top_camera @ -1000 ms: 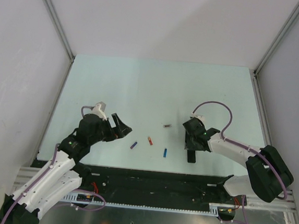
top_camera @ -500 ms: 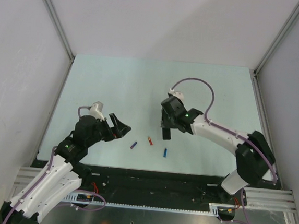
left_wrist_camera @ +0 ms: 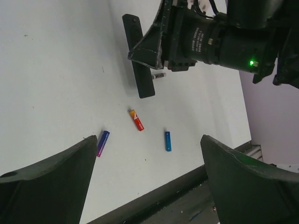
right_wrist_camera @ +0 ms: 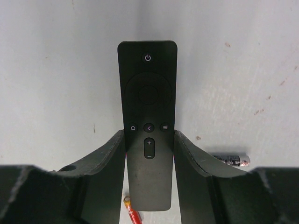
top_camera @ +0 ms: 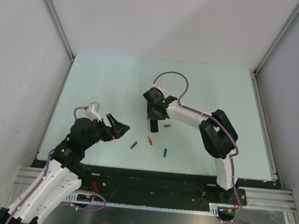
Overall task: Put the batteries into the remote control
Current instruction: Place the remote control at the center of the board.
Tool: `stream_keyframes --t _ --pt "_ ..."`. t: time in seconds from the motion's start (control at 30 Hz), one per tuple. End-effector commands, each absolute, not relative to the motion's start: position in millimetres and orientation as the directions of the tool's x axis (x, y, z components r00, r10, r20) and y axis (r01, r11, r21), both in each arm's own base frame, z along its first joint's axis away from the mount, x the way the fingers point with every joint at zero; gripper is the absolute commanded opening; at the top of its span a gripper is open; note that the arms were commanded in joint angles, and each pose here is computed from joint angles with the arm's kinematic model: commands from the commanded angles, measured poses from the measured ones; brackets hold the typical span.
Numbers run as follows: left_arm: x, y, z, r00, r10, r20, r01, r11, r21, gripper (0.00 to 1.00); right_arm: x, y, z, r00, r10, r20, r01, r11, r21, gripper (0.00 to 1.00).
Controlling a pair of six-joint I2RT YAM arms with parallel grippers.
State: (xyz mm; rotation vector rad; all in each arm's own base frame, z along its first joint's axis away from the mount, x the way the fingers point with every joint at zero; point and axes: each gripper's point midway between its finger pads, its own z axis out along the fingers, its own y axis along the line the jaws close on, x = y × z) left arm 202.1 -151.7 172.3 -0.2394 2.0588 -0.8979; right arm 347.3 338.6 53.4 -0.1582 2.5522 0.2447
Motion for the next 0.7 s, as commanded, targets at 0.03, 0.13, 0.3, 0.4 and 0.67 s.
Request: stream_keyframes --t 0.03,0.13,0.3,0.4,0.67 --pt "203 -152 183 -0.608 -0.460 -0.647 0.170 0.721 -0.672 0.96 356 341 50 -0.839 -0.094 -0.536 -0.175 0.979 0.103 0.28" --pt "202 -155 177 -0.631 -0.448 -0.634 0.166 0.720 -0.674 0.96 351 341 41 -0.852 -0.105 -0.513 -0.183 0.978 0.104 0.38" --pt "206 -152 166 -0.640 -0.453 -0.621 0.126 0.735 -0.666 0.99 345 337 44 -0.855 -0.100 -0.508 -0.182 0.977 0.114 0.67" --pt "209 -152 163 -0.642 -0.457 -0.616 0.106 0.743 -0.661 1.00 343 339 71 -0.843 -0.057 -0.535 -0.177 0.968 0.176 0.94" --pt "236 -173 160 -0.642 -0.409 -0.648 0.035 0.829 -0.558 0.97 317 273 145 -0.768 0.068 -0.637 -0.100 0.969 0.224 1.00"
